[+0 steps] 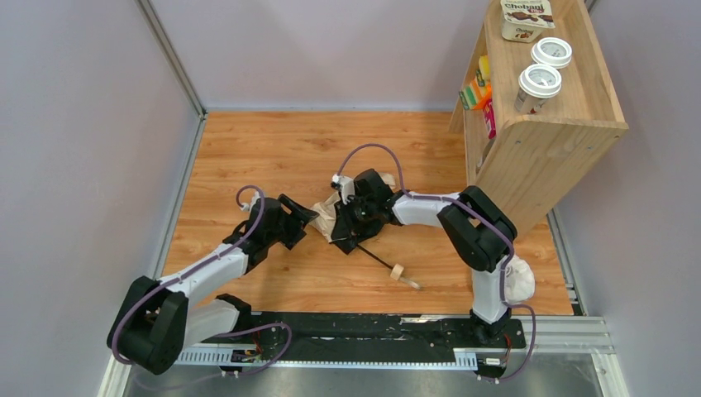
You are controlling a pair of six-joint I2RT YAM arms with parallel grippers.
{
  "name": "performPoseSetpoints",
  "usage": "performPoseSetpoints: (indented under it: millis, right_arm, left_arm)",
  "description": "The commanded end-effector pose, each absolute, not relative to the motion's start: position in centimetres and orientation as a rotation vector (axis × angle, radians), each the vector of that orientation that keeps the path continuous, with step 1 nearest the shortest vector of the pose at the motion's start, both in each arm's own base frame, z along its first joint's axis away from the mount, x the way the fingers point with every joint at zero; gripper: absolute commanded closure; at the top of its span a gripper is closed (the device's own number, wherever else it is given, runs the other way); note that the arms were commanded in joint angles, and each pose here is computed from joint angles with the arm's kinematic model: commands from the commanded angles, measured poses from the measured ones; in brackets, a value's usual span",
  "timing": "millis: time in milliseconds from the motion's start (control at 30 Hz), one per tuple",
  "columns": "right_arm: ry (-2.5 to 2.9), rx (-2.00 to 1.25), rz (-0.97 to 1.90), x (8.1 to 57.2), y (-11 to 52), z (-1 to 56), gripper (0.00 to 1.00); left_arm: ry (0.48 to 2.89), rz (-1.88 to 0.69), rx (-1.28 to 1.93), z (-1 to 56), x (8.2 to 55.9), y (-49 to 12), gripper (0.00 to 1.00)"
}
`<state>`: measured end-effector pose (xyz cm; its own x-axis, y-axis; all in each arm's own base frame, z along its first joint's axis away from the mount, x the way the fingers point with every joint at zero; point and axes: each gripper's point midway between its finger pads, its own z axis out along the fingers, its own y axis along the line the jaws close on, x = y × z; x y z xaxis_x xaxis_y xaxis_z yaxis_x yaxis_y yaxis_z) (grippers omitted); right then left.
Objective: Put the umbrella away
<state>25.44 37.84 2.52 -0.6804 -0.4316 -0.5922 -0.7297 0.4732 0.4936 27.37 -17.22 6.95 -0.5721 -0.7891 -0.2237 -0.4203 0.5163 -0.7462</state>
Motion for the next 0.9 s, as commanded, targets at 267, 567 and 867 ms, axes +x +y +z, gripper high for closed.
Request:
performPoseSetpoints:
  millis: [267, 567, 867]
  right_arm:
    - [2.928, -0.588, 1.428, 20.6, 32.4, -4.3, 1.0]
    - [2.929, -0.602, 1.426, 21.5, 32.8, -4.3, 1.0]
    - [2.911, -0.636, 1.399, 22.1, 32.9, -3.6, 1.0]
  left_arm:
    - [2.141, -1.058, -0.994, 8.5, 28.6, -19.6, 0.2]
    - [2.061, -1.077, -0.885, 9.9, 31.3, -21.1, 0.2]
    - [2.154, -0.911, -1.04, 7.5, 31.7, -20.6, 0.19]
